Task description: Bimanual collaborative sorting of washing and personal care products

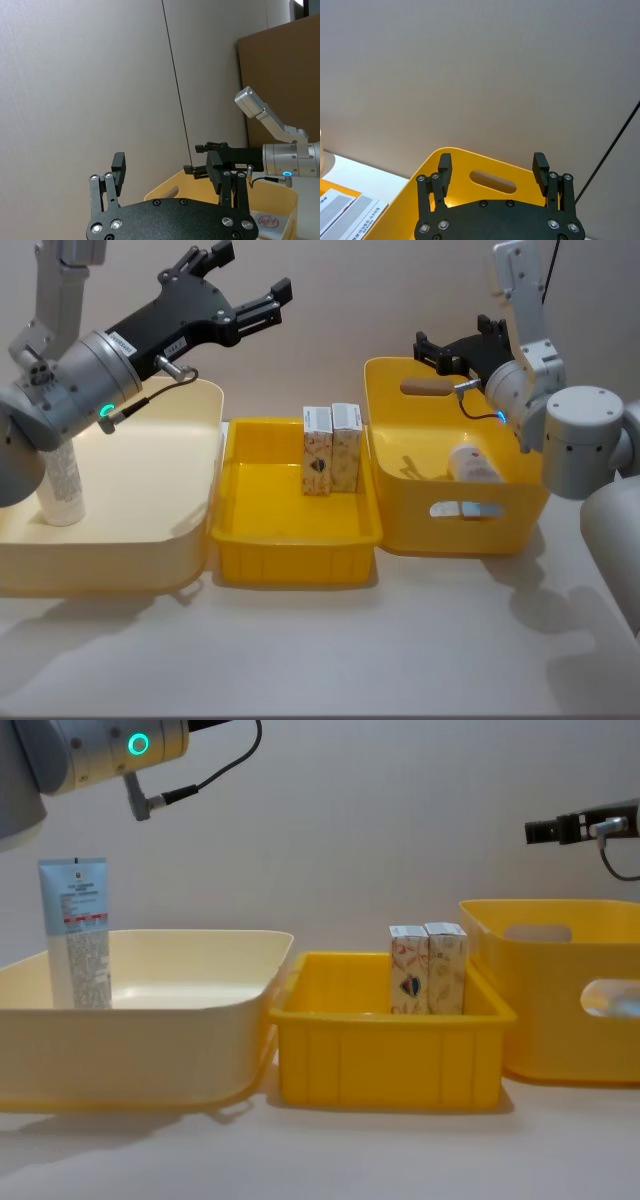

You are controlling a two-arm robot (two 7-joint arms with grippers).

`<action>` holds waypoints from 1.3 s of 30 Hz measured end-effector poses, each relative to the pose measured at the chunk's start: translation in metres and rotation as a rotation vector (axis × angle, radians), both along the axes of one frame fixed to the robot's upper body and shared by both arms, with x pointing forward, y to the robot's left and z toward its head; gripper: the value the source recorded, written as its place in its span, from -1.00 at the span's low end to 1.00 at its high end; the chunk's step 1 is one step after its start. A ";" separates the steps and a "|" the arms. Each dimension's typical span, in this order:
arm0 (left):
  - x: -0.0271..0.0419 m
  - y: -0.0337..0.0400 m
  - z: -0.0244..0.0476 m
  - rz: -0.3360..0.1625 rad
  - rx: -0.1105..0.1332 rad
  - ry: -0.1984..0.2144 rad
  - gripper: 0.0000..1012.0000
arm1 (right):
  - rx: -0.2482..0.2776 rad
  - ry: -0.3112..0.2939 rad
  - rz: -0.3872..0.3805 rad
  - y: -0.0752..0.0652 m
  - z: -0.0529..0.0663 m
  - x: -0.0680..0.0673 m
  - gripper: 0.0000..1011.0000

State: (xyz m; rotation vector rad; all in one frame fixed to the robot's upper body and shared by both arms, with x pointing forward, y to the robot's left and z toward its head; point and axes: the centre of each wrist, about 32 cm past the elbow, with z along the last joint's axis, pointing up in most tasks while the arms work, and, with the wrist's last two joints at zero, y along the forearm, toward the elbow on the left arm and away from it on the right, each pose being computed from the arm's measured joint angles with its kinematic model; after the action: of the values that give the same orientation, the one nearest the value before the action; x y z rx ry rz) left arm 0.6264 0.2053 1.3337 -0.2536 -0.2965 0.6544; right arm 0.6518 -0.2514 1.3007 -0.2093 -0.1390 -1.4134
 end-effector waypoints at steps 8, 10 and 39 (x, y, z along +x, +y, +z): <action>0.0000 0.0000 0.0000 0.000 0.000 0.000 0.98 | -0.001 0.001 -0.002 0.000 0.000 0.000 0.98; 0.0000 0.0000 0.0000 0.000 0.000 0.000 0.98 | -0.001 0.001 -0.003 0.000 0.000 0.000 0.98; 0.0000 0.0000 0.0000 0.000 0.000 0.000 0.98 | -0.003 0.001 -0.005 -0.001 0.000 0.001 0.98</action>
State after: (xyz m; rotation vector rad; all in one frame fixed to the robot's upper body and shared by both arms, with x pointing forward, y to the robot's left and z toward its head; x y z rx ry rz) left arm 0.6264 0.2053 1.3337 -0.2537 -0.2964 0.6544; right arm 0.6527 -0.2521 1.3005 -0.2129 -0.1392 -1.4179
